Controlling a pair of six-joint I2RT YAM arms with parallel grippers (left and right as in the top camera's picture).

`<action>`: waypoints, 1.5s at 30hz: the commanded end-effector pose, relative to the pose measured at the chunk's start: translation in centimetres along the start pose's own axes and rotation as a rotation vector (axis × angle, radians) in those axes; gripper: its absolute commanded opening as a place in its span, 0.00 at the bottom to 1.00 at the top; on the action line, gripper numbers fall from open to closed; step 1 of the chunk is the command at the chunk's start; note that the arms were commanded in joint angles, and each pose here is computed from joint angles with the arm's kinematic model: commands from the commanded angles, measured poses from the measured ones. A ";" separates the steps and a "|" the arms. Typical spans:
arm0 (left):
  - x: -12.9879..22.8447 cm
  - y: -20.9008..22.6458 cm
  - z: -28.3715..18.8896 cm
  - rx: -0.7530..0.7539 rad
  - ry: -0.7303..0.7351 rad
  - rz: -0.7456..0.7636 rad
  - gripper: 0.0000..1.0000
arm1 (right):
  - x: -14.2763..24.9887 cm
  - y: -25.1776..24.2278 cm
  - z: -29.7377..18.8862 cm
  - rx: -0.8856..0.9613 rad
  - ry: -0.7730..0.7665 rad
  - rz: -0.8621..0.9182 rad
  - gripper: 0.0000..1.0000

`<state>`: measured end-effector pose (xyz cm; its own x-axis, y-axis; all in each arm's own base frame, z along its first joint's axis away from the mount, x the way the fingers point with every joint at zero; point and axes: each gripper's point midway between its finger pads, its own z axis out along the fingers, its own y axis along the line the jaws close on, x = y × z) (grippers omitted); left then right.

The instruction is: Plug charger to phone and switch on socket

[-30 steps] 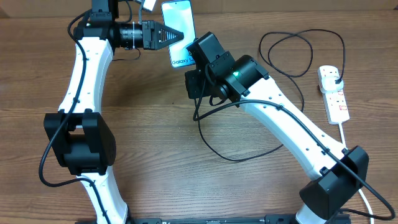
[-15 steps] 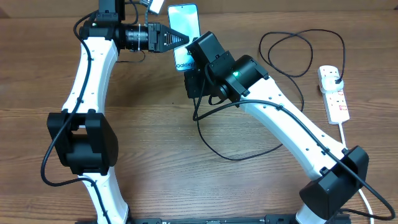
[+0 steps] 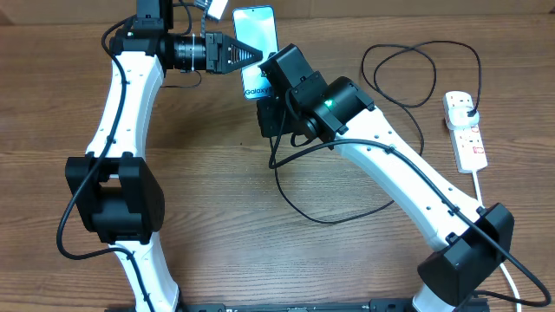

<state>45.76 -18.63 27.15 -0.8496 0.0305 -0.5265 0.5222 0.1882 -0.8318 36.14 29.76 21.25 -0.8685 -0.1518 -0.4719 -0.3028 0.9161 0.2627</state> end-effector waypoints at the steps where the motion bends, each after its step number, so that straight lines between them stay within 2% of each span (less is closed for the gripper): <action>1: -0.4 -1.6 -0.1 0.029 -0.003 0.057 0.04 | -0.9 0.3 -0.9 -0.015 -0.035 0.002 0.04; 45: -0.2 -2.1 0.3 0.054 0.006 0.061 0.04 | -0.7 0.1 -0.9 -0.006 -0.026 -0.027 0.04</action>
<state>45.71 -18.65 27.15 -0.8514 0.0309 -0.5236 0.5195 0.1870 -0.8337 36.03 29.66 21.14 -0.8631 -0.1777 -0.4727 -0.3236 0.9132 0.2477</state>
